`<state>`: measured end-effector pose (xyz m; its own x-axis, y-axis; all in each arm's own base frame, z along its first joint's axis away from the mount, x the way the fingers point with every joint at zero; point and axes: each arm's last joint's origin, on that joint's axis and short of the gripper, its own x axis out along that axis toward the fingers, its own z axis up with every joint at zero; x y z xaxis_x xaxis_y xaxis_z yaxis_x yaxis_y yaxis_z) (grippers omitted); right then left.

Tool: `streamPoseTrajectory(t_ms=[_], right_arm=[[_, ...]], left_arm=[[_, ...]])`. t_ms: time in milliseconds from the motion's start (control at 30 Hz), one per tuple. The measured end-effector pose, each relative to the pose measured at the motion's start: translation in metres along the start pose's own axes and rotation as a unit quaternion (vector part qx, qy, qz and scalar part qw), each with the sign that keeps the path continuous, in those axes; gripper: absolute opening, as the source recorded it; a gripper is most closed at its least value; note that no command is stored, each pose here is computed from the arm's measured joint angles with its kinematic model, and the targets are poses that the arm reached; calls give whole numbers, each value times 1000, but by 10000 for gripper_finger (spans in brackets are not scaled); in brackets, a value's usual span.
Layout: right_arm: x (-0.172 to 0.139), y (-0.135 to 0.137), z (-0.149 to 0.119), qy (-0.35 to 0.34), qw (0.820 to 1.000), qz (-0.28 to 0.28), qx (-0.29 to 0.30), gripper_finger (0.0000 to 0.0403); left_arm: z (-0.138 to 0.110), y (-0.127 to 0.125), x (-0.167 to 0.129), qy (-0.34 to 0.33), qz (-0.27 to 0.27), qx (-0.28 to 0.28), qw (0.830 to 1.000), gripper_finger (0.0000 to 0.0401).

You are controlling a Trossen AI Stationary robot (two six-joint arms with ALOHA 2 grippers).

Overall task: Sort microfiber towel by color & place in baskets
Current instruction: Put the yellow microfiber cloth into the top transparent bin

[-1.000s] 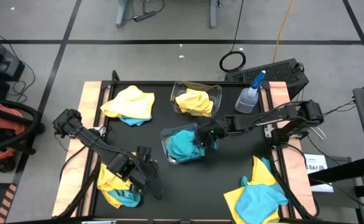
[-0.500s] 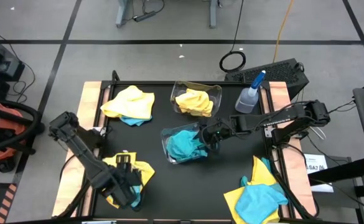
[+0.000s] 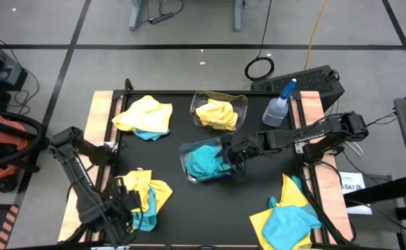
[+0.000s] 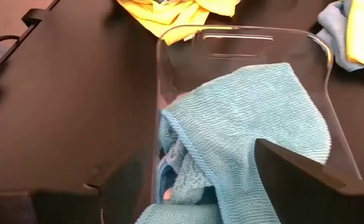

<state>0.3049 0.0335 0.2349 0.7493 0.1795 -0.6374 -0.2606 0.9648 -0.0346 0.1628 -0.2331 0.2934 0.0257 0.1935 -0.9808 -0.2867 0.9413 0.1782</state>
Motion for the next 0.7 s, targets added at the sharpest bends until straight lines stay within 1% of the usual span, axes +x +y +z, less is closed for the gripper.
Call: streamPoseTrajectory(t_ms=[200, 300, 433, 500, 600, 700], right_arm=[[0, 5, -1, 7, 1000, 7, -4, 290], [0, 7, -2, 15, 1000, 10, 1, 290], [1, 11, -4, 26, 1000, 15, 2, 290], [1, 12, -4, 28, 999, 17, 4, 290], [1, 13, -5, 32, 999, 18, 7, 290], [0, 13, -6, 39, 999, 19, 11, 290]], left_arm=[[-9, 0, 24, 24, 34, -12, 999, 258], [-12, 3, 36, 32, 39, -12, 999, 258], [-15, 10, 50, 23, 31, -12, 999, 258], [-16, 12, 56, 11, 14, -10, 1000, 255], [-17, 15, 63, -4, -10, -5, 1000, 232], [-16, 17, 69, -6, -14, 5, 1000, 175]])
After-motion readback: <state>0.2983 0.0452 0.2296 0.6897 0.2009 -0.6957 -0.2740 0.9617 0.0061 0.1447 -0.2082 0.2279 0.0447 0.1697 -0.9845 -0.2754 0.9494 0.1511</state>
